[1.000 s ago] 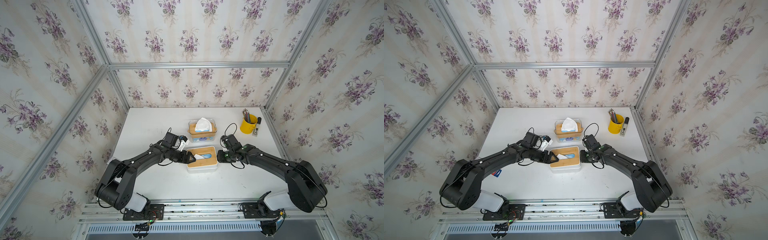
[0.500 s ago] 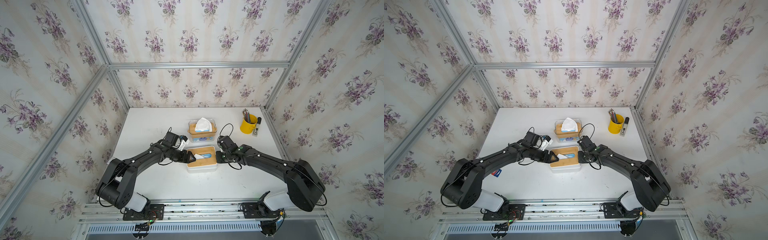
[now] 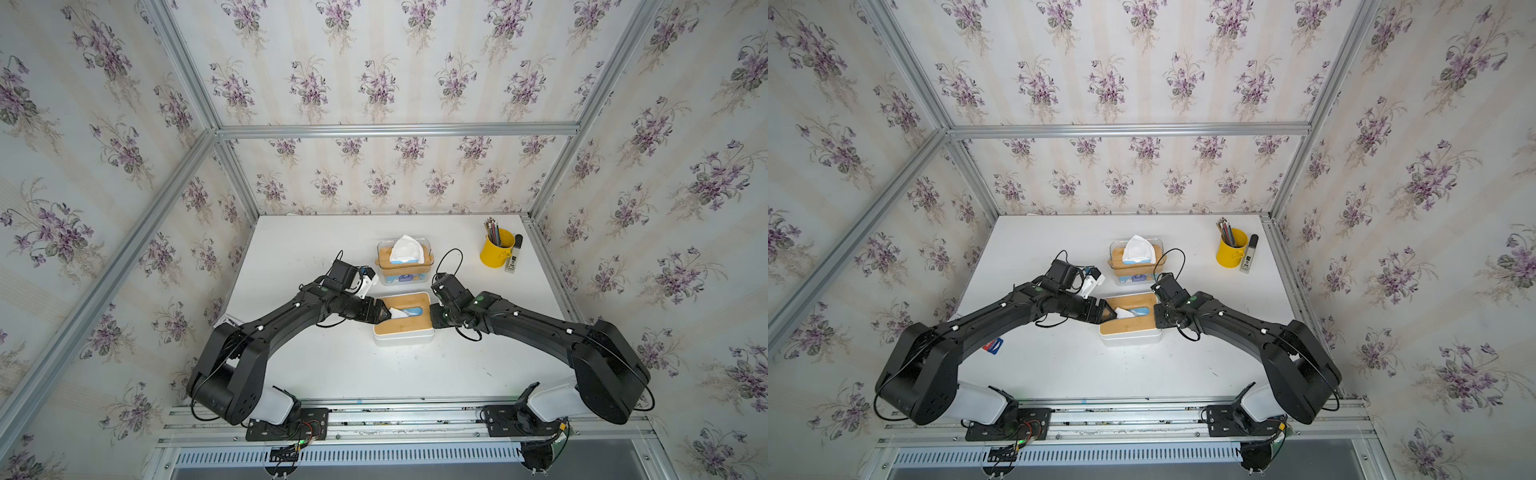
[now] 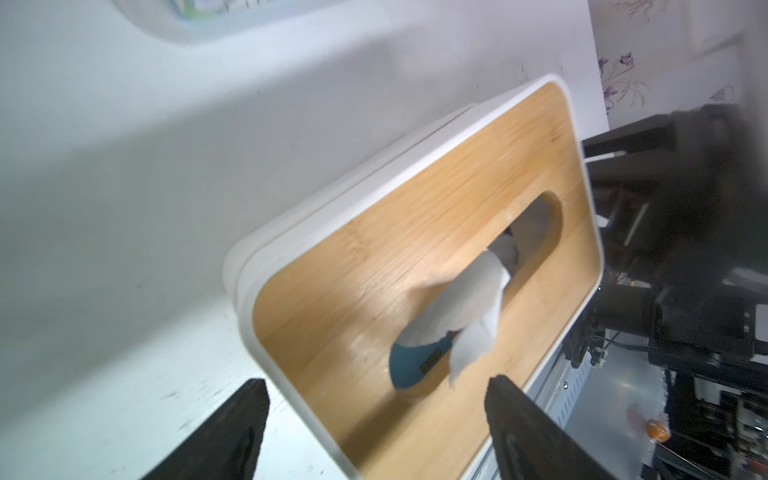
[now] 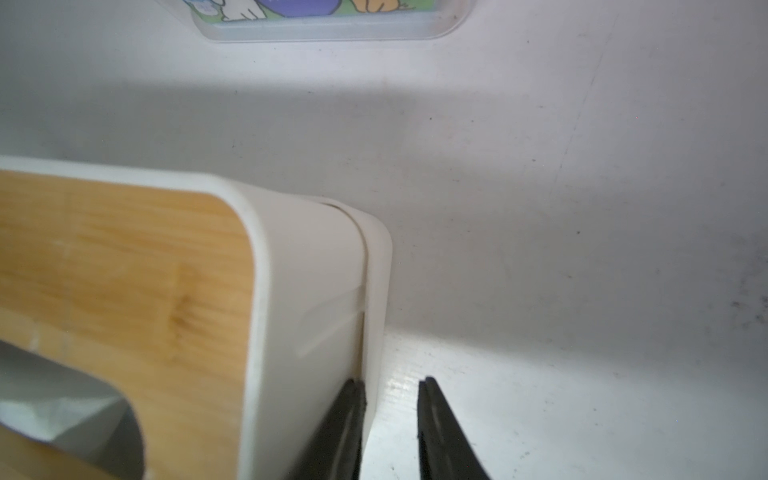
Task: Put the tissue paper into the tissue box
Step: Close the box lid on the tissue box.
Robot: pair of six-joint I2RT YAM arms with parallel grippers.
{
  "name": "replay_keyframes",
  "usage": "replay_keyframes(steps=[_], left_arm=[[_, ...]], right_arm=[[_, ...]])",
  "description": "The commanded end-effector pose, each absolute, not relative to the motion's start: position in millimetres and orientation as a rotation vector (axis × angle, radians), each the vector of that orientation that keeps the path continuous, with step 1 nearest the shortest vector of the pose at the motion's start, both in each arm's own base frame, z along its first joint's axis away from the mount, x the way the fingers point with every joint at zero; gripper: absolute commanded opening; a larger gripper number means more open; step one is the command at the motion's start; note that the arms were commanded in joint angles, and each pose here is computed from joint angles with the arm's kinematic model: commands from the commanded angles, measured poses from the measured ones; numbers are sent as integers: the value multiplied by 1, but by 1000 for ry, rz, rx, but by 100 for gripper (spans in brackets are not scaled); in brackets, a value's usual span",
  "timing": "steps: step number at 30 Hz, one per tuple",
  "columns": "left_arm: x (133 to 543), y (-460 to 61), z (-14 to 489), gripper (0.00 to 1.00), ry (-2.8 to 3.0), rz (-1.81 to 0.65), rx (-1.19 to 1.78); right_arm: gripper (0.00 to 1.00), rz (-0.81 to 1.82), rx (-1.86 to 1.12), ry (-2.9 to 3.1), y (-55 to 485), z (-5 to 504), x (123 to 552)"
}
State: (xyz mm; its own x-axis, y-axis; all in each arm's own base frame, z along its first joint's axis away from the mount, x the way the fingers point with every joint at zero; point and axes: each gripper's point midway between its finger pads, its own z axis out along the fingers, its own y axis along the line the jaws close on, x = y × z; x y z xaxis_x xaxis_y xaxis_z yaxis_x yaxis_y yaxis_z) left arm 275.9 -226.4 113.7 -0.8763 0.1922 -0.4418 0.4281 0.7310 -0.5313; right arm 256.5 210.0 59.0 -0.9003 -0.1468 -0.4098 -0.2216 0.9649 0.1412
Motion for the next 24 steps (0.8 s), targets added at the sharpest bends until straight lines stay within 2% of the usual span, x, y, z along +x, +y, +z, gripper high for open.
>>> replay_keyframes(steps=[1,6,11,24], left_arm=[[290,-219,140,88,2463,-789,505],[285,-254,170,87,2235,-764,755],[271,-289,174,83,1986,-789,1013],[279,-330,120,79,1968,-607,1276]], right_arm=[[27,163,-283,2836,191,39,231],[27,210,-279,2842,196,38,230],[27,213,-279,2845,196,38,230],[26,244,-280,2842,198,40,228]])
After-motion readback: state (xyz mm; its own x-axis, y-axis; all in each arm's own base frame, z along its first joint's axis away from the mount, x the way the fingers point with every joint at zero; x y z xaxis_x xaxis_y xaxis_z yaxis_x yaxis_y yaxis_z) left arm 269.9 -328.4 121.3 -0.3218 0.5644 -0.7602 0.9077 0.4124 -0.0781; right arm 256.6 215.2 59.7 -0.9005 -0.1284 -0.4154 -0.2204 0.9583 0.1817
